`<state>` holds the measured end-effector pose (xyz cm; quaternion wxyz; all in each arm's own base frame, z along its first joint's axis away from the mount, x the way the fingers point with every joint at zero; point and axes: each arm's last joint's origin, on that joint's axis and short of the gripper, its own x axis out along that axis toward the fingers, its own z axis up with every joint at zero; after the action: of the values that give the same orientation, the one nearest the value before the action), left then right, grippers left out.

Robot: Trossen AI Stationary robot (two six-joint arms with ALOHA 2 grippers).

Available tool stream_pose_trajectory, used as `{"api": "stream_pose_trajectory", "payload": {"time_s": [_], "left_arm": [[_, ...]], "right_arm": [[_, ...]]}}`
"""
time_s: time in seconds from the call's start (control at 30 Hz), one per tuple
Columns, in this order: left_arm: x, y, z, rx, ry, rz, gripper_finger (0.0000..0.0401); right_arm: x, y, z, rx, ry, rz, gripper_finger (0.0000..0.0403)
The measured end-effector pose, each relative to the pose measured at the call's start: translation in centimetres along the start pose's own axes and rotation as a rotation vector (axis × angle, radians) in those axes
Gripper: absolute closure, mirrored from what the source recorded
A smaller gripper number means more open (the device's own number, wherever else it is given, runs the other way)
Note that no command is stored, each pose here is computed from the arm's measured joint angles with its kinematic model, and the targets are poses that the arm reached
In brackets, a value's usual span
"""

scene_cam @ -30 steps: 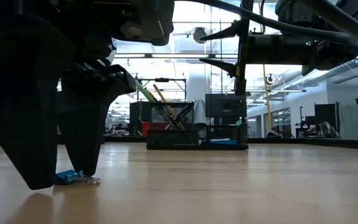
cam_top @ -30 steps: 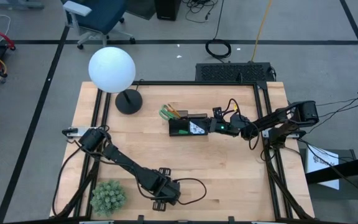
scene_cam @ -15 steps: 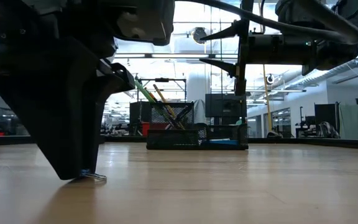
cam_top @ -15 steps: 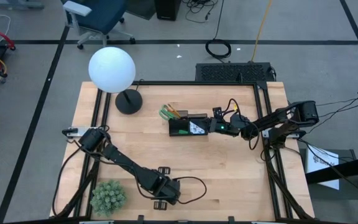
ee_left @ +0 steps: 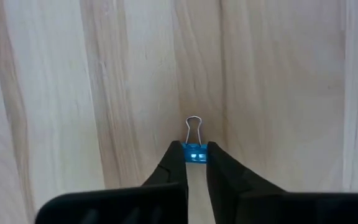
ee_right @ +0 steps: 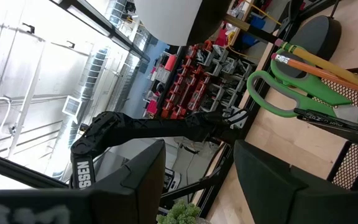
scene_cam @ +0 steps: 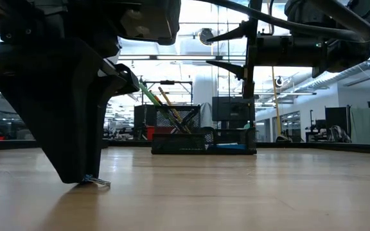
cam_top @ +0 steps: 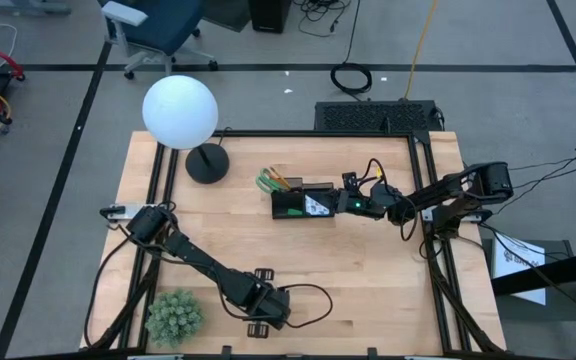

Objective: Pick and place office supplies into organizer
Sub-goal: Put the blue binder clip into the black desk organizer

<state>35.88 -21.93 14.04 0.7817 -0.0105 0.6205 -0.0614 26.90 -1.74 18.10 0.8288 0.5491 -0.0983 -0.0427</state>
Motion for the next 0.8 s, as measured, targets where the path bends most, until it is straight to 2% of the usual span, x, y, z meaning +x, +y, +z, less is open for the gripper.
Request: {"api": "stream_pose_trajectory", "payload": {"time_s": [0.6,0.8], "left_arm": [[-0.9,0.8,0.0,-0.041,0.027,0.011,0.039],[-1.3,1.8,-0.2,-0.068,0.063,0.052,0.0394]], "right_arm": [[0.0,0.0,0.0,0.0,0.0,0.0,0.0222],[0.0,0.0,0.0,0.0,0.0,0.0,0.0222]]}}
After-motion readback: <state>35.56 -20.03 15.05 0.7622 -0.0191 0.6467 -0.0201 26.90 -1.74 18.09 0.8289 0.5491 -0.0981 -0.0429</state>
